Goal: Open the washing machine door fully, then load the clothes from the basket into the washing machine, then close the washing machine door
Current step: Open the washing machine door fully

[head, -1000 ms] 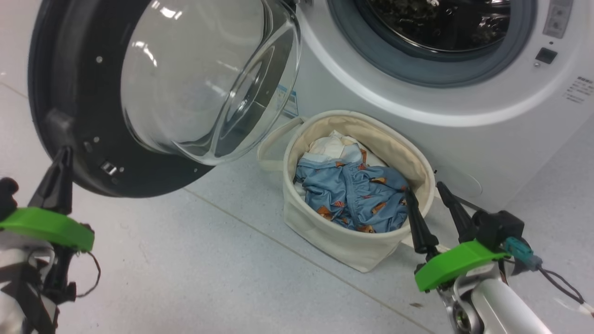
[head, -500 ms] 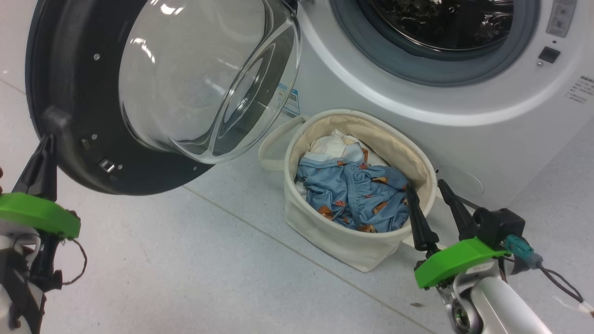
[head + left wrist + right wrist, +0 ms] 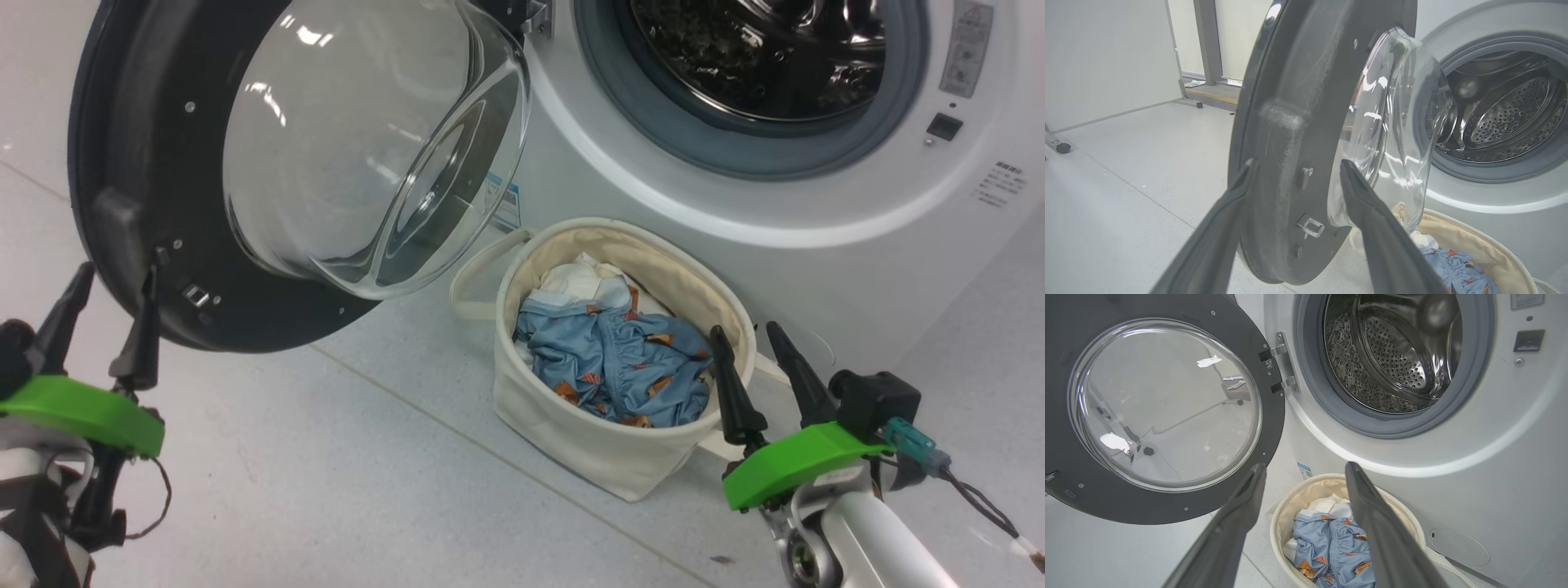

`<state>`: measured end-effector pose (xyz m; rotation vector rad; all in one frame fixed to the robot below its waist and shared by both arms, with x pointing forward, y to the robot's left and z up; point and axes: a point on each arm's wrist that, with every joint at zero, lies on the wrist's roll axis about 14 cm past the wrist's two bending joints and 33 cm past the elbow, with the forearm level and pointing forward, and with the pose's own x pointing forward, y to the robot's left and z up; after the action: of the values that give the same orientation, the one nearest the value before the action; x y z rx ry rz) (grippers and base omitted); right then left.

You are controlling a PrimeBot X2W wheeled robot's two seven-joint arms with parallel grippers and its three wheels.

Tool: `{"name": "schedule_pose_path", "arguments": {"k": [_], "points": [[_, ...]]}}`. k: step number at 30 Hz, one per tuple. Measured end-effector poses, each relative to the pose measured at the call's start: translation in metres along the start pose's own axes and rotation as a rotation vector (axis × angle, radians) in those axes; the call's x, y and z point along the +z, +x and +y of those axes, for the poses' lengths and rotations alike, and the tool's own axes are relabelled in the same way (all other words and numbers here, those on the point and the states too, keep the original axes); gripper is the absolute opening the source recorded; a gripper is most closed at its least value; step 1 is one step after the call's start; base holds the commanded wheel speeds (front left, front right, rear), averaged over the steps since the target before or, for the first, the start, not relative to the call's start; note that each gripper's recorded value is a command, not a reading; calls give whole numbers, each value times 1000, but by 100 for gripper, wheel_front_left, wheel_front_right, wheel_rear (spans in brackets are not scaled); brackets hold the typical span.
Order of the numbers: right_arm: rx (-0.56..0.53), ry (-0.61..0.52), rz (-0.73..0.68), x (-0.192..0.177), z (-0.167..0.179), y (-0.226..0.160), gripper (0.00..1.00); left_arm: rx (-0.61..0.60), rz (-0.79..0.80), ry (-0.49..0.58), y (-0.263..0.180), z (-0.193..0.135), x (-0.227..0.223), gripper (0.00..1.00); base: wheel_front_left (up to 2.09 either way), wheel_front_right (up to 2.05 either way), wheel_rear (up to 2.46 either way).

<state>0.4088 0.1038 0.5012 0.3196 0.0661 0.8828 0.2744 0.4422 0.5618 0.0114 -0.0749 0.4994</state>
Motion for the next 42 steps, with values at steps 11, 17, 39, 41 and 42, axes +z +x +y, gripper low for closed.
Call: {"name": "schedule_pose_path", "arguments": {"k": [11, 17, 39, 41, 42], "points": [[-23, -27, -48, 21, 6, -14, 100, -116, -103, -35, -11, -36, 22, 100, 0, 0, 0], [-84, -52, -79, 33, -10, -31, 100, -157, -98, -57, -8, -57, 16, 100, 0, 0, 0], [-491, -187, -247, 98, -97, -169, 100, -402, -48, -231, 23, -188, -13, 100, 0, 0, 0], [-524, -196, -253, 100, -103, -181, 100, -412, -46, -243, 26, -196, -15, 100, 0, 0, 0], [-539, -200, -255, 102, -105, -187, 100, -419, -46, -245, 26, -201, -15, 100, 0, 0, 0]]}}
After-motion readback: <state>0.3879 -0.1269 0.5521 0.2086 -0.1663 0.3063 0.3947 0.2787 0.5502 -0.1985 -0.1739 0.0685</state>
